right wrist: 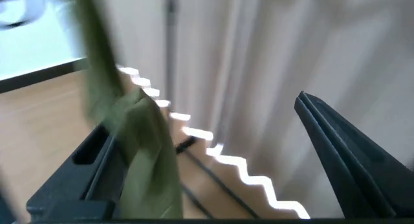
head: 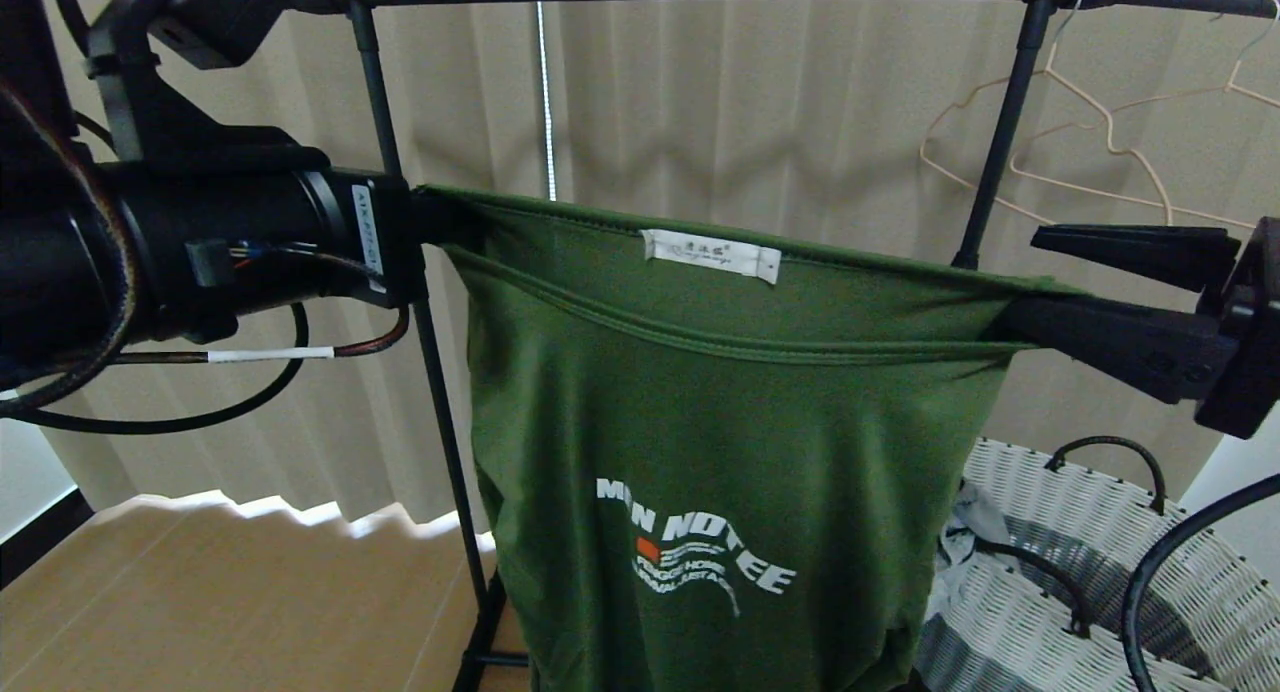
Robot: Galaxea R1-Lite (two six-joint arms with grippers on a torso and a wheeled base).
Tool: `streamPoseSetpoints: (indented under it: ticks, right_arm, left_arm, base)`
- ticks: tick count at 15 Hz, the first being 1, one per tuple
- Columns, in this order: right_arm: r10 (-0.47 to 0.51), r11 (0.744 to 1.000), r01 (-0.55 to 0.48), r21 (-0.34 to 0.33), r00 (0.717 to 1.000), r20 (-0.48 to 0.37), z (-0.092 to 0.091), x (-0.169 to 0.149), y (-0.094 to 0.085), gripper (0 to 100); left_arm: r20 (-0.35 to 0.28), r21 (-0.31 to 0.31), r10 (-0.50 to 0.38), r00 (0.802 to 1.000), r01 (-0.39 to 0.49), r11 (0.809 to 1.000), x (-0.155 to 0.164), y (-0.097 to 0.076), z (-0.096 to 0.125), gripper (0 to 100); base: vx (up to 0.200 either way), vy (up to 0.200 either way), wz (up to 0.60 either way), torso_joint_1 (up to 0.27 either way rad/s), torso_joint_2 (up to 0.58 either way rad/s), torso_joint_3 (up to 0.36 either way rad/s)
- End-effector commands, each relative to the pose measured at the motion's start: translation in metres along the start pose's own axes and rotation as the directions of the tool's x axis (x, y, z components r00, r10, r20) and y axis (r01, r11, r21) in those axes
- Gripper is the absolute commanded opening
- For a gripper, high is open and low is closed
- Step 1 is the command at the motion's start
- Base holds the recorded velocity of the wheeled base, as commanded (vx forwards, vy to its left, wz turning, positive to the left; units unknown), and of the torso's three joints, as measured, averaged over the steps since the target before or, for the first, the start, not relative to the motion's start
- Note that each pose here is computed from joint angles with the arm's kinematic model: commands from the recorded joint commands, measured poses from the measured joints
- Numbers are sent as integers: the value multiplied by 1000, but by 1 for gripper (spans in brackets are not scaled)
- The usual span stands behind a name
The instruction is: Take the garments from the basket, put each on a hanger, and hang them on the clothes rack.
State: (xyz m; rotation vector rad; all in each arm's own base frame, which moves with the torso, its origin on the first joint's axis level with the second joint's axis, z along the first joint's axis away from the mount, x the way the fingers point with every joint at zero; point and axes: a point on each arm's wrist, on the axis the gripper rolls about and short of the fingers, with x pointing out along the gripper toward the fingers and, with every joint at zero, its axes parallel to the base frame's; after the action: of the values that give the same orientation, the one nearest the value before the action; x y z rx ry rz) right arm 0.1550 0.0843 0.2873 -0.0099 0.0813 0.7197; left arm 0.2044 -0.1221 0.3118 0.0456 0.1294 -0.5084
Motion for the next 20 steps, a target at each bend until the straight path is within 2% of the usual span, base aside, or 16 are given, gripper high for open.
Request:
streamPoseSetpoints:
  ticks: [1, 5, 7, 8, 10, 13, 15, 16, 17, 20]
  right_arm:
    - [35, 999, -35, -2, 999, 7, -2, -8, 3, 100]
    - [59, 998, -59, -7, 998, 20, 0, -13, 5, 100]
    - [15, 1000, -15, -10, 1000, -2, -7, -16, 1, 100]
    - [-72, 997, 72, -26, 997, -20, -13, -22, -8, 100]
    - [-245, 965, 239, -109, 969, -41, -21, -33, -25, 100]
    - [-440, 896, 430, -115, 895, -81, -35, -45, -45, 100]
    - [-453, 887, 442, -134, 888, -77, -40, -47, -46, 100]
    - [-457, 882, 448, -148, 889, -36, -41, -50, -43, 100]
    - [-460, 876, 452, -167, 888, -10, -41, -51, -43, 100]
    - [-480, 861, 469, -197, 877, -11, -43, -51, -47, 100]
  left_arm:
    - [-5, 7, 46, 999, -46, 999, 3, 11, -2, 0]
    - [-13, 7, 63, 998, -63, 998, 4, 14, -5, 0]
    - [-25, 11, 74, 997, -73, 997, -3, 14, -10, 0]
    - [-23, 8, 90, 996, -90, 996, -15, 17, -12, 0]
    - [-16, 1, 140, 990, -140, 990, -35, 27, -18, 0]
    - [-23, -8, 207, 978, -207, 978, -53, 39, -28, 0]
    - [-49, -7, 203, 978, -204, 979, -58, 37, -39, 0]
    - [-64, -6, 199, 978, -200, 980, -61, 36, -46, 0]
    - [-60, -6, 198, 978, -199, 980, -64, 35, -46, 0]
    - [-44, -7, 196, 980, -196, 981, -70, 34, -46, 0]
  base:
    - [0, 0, 0, 0, 0, 0]
    - [0, 0, 0, 0, 0, 0]
    - [0, 0, 0, 0, 0, 0]
    - [0, 0, 0, 0, 0, 0]
    - [0, 0, 0, 0, 0, 0]
    - [0, 0, 0, 0, 0, 0]
    - [0, 0, 0, 0, 0, 0]
    - [0, 0, 0, 0, 0, 0]
    - [0, 0, 0, 0, 0, 0]
    - [0, 0, 0, 0, 0, 0]
